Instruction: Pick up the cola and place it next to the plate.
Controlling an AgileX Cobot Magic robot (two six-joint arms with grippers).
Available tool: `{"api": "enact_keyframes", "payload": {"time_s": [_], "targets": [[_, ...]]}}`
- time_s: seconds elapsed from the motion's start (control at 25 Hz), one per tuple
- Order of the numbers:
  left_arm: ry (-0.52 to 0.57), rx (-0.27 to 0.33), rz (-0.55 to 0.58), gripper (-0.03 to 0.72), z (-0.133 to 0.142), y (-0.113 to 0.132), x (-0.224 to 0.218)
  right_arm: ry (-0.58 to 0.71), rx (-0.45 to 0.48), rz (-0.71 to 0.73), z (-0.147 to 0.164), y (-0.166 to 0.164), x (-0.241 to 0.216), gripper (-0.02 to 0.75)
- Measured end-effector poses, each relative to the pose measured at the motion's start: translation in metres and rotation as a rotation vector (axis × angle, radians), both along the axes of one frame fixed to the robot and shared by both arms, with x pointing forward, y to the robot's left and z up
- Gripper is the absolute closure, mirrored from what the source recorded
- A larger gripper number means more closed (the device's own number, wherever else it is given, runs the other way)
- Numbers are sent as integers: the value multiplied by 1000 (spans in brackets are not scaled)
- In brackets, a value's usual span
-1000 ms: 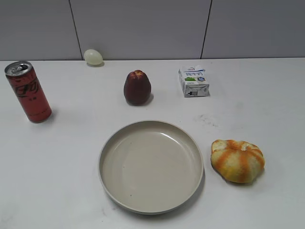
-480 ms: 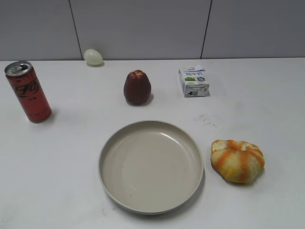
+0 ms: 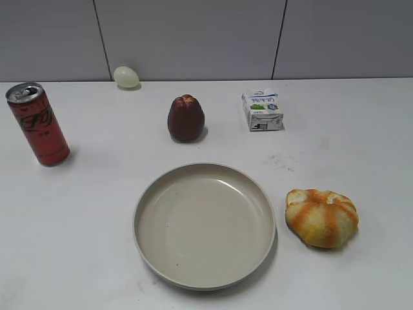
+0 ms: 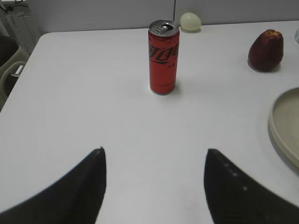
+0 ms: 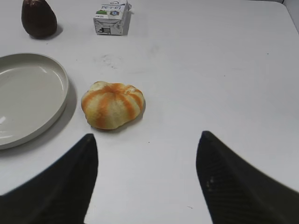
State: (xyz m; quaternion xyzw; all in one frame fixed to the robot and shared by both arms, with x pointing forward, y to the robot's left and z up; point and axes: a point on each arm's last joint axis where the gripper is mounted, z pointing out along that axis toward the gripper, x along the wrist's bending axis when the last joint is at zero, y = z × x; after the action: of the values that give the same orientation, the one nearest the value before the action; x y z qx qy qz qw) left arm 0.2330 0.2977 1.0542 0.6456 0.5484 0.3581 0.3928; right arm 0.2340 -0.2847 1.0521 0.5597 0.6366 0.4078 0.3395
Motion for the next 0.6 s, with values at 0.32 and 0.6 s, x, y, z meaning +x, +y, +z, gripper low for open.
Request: {"api": "enact_keyframes", "payload": {"time_s": [0.32, 0.6], "targets": [[176, -5, -1, 188, 35, -5, 56, 0, -1, 0, 0, 0, 0, 206], [336, 14, 0, 134, 59, -12, 146, 0, -1, 0, 0, 0, 0, 206]]}}
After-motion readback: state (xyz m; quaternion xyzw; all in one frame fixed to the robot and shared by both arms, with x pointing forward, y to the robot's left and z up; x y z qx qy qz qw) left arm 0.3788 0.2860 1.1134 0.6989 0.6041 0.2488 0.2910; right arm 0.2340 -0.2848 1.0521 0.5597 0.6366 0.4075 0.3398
